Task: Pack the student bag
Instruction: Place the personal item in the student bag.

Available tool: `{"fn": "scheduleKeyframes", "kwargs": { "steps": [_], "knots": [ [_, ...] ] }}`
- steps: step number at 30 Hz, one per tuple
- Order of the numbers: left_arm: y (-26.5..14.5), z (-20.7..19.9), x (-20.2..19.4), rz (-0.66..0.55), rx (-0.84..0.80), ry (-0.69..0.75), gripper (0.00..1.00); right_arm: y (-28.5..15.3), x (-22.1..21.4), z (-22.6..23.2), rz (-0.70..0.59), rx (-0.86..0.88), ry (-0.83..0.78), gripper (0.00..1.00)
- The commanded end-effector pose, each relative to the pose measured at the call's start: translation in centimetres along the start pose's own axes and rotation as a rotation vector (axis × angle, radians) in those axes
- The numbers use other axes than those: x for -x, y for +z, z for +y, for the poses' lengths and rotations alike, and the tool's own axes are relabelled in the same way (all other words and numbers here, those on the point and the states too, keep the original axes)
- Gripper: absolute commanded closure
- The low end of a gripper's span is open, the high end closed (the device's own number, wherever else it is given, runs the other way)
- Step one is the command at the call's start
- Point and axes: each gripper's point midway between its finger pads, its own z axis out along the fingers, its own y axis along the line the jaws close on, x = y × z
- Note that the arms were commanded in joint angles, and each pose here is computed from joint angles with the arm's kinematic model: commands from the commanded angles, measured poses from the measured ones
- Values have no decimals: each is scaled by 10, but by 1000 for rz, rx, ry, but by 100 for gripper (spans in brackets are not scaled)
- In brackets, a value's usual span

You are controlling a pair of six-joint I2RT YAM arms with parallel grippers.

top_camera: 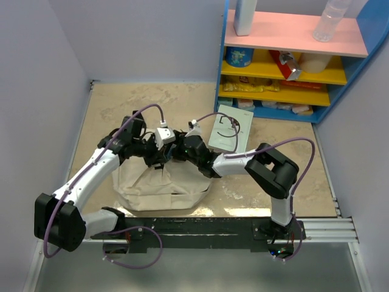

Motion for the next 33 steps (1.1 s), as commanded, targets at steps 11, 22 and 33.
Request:
{"fn": "scheduleKeyframes", "kwargs": {
  "steps": [11, 22, 33],
  "knots": [
    [-3, 23, 25, -102, 93, 108, 100, -55, -2, -19, 67, -111, -216, 24],
    [1, 22, 20, -94, 81, 100, 100, -46, 23, -32, -15, -209, -247, 88],
    [4, 19, 17, -91, 62, 93, 100, -22, 41, -19, -33, -192, -248, 100]
  ]
}}
